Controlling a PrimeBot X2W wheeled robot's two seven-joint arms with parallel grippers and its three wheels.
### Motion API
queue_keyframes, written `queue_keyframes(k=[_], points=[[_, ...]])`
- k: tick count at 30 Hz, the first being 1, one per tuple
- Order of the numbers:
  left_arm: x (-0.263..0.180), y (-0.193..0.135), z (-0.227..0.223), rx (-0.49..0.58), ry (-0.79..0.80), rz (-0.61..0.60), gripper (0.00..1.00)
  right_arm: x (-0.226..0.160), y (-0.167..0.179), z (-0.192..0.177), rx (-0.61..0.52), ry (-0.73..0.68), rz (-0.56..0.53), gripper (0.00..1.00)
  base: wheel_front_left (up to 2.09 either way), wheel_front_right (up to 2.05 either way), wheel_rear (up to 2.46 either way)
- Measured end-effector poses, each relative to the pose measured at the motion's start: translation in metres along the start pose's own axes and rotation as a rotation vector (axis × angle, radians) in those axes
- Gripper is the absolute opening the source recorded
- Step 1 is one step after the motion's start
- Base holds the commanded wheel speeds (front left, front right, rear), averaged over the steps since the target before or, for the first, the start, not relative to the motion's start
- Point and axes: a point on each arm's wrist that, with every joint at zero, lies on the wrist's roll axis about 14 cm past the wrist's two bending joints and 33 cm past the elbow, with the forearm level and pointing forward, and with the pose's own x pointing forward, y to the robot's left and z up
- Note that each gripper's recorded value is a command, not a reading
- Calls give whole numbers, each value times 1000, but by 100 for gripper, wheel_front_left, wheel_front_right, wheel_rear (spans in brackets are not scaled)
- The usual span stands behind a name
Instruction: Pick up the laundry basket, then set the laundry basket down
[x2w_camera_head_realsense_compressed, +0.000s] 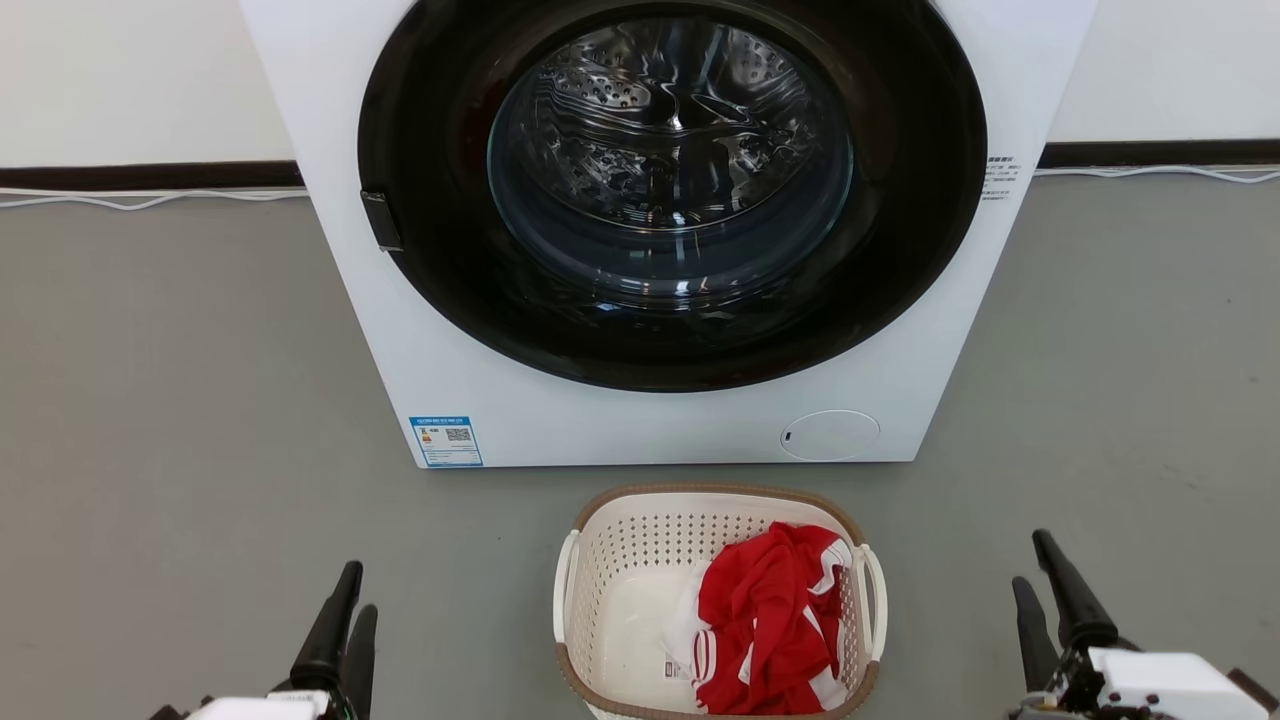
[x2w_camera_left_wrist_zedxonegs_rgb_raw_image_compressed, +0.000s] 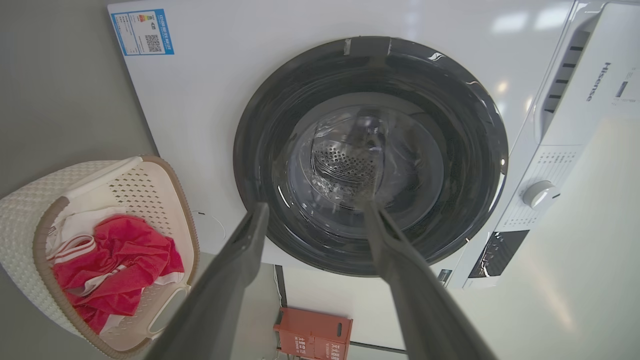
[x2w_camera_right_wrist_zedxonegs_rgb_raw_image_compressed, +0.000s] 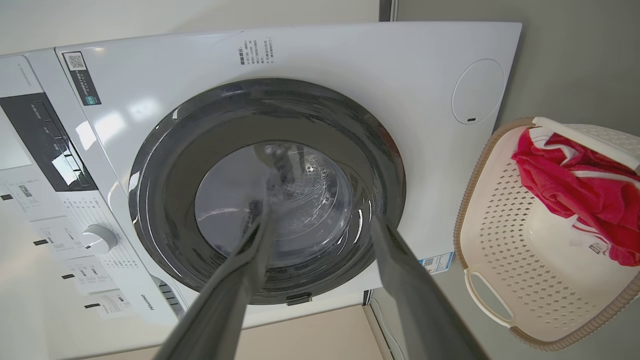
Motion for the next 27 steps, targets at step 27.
queue_keyframes(k=[27], points=[[-3,-3,4,176,-44,-5,100,-1,4,-6,-254,-11,6,100,0,0,0]])
